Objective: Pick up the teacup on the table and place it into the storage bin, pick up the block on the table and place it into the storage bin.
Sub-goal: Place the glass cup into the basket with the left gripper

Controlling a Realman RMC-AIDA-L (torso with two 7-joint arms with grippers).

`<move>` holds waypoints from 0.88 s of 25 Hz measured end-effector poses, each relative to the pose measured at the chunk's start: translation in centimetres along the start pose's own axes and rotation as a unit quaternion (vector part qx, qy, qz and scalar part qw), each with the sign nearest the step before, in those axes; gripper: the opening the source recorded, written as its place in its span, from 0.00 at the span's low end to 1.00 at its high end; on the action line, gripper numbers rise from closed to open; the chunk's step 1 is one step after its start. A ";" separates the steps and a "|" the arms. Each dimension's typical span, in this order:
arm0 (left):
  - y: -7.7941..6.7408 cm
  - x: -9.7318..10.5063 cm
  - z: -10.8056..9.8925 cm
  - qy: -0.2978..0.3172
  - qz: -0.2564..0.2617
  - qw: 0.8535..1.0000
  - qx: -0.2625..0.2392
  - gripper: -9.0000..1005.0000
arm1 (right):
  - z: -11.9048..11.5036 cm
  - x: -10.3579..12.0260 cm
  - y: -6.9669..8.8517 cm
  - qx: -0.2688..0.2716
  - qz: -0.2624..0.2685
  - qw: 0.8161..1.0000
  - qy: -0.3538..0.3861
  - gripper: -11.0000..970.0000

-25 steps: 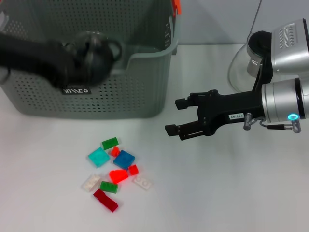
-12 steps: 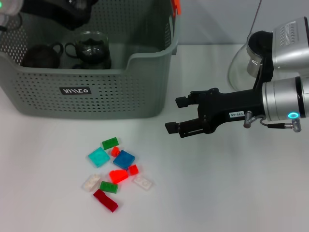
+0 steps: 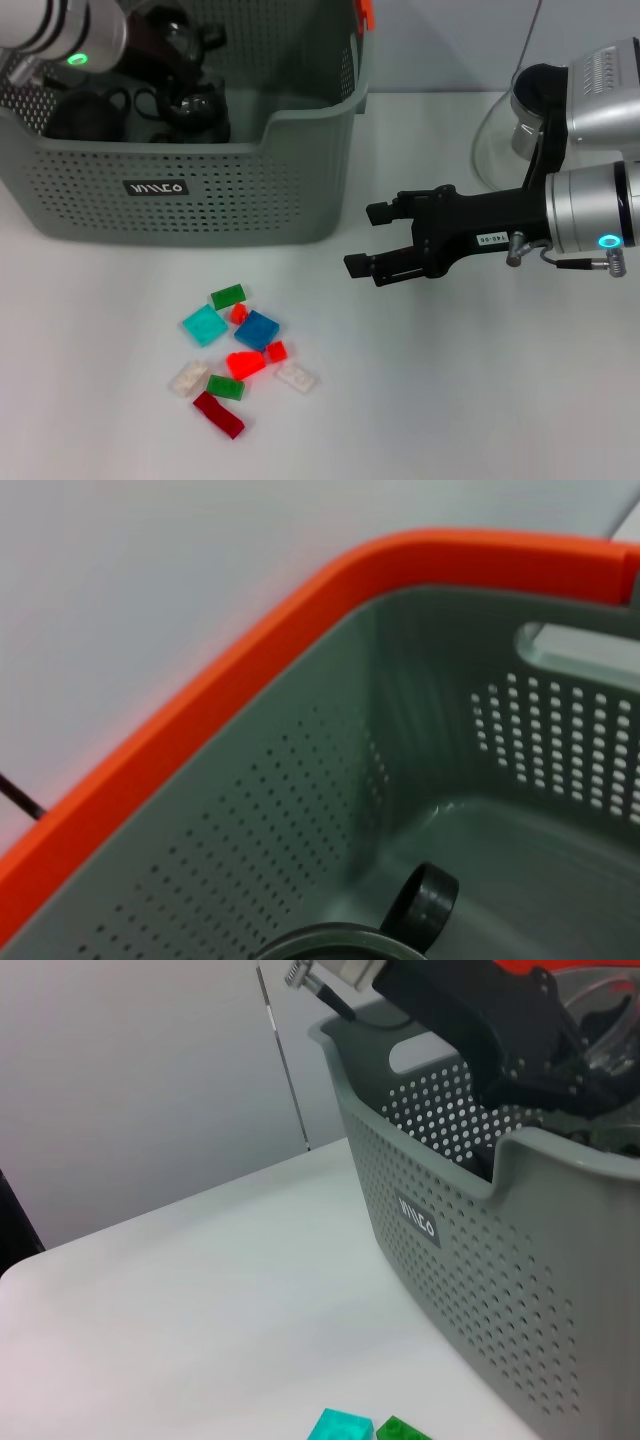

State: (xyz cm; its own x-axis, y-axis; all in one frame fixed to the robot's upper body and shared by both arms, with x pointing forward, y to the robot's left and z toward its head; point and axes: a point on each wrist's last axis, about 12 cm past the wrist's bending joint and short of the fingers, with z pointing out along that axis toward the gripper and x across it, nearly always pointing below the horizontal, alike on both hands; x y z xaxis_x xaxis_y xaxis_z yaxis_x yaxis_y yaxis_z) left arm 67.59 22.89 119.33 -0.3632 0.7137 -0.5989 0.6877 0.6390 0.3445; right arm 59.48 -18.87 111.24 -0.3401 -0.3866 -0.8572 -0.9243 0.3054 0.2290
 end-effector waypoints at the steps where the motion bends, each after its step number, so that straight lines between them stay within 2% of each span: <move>1: -0.1 0.0 0.3 0.004 0.002 1.000 0.001 0.05 | 0.0 0.1 0.0 0.000 0.001 1.000 0.000 0.94; 22: -1.5 1.0 2.0 0.019 0.004 1.000 0.007 0.10 | 0.0 0.4 0.1 0.000 0.005 1.000 0.003 0.95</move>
State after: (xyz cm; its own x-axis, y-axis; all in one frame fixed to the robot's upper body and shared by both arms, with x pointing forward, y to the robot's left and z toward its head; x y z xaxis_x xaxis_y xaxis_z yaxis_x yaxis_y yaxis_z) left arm 67.45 22.11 116.78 -0.3815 0.7293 -0.5680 0.6991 0.6296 0.3389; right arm 59.25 -19.00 110.91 -0.3504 -0.3883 -0.8523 -0.9209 0.3089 0.2379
